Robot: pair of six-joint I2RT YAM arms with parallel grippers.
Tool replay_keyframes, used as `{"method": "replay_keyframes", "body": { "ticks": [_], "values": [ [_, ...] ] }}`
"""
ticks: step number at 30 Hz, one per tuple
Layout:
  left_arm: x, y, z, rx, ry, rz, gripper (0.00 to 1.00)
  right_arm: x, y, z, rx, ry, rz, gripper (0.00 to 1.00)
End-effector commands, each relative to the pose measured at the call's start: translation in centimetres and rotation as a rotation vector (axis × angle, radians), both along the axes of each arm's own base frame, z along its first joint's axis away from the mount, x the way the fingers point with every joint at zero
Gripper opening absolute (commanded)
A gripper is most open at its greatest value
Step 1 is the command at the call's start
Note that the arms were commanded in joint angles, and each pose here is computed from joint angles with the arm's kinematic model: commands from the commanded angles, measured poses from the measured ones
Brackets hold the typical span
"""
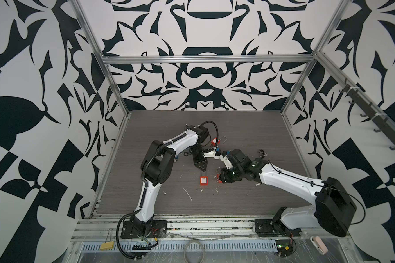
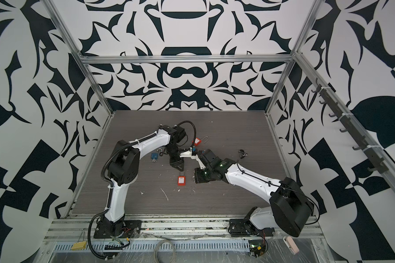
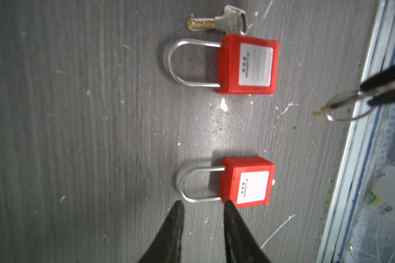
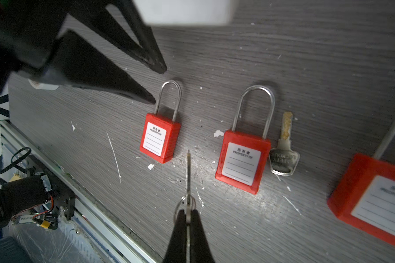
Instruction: Lock with the key
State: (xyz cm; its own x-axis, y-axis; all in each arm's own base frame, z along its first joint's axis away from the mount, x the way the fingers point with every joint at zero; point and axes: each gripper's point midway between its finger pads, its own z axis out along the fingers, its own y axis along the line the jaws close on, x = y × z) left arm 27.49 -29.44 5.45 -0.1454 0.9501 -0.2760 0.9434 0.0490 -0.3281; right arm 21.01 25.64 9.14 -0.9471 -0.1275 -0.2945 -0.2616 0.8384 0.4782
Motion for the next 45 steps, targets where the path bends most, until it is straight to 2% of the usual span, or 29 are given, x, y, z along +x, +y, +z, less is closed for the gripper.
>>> {"method": "replay_keyframes", "body": {
  "ticks": [1, 6, 12, 17, 22, 25, 29, 34, 39, 41, 44, 45],
  "values": [
    [1.1, -0.5, 2.1, -0.079, -0.003, 0.065, 0.38, 0.9, 0.8, 1.3, 0.025, -0.027, -0.02, 0.01],
    [3.2, 0.1, 5.0, -0.182, -0.062, 0.168, 0.41, 0.9, 1.2, 0.8, 0.008, 0.004, -0.015, 0.01],
    [6.2, 2.2, 11.3, -0.471, -0.169, 0.473, 0.42, 1.2, 2.1, -0.2, -0.045, 0.067, -0.012, 0.02],
    [4.6, 4.4, 14.4, -0.586, -0.312, 0.585, 0.41, 1.5, 2.9, -1.6, -0.064, 0.115, -0.008, 0.04],
    [2.7, 7.4, 15.6, -0.625, -0.399, 0.722, 0.43, 1.8, 3.5, -3.3, -0.11, 0.176, 0.004, 0.06],
    [2.1, 8.8, 16.1, -0.634, -0.419, 0.817, 0.45, 1.9, 3.8, -4.0, -0.125, 0.2, 0.008, 0.08],
    [1.0, 9.4, 16.4, -0.667, -0.425, 0.855, 0.49, 2.3, 3.4, -4.4, -0.165, 0.201, -0.005, 0.14],
    [0.5, 10.0, 17.8, -0.684, -0.445, 0.893, 0.53, 2.8, 3.6, -3.5, -0.161, 0.162, 0.001, 0.3],
    [0.4, 10.1, 18.6, -0.683, -0.422, 0.908, 0.57, 3.3, 3.2, -2.1, -0.166, 0.105, 0.009, 0.34],
    [0.3, 9.8, 18.9, -0.689, -0.397, 0.907, 0.57, 4.0, 2.8, -0.7, -0.184, 0.04, 0.017, 0.35],
    [0.2, 9.4, 19.1, -0.707, -0.383, 0.893, 0.59, 6.1, 1.6, 2.3, -0.233, -0.125, 0.008, 0.38],
    [0.3, 9.4, 19.2, -0.719, -0.396, 0.887, 0.6, 7.0, 0.7, 3.4, -0.27, -0.179, -0.012, 0.44]
  ]
}}
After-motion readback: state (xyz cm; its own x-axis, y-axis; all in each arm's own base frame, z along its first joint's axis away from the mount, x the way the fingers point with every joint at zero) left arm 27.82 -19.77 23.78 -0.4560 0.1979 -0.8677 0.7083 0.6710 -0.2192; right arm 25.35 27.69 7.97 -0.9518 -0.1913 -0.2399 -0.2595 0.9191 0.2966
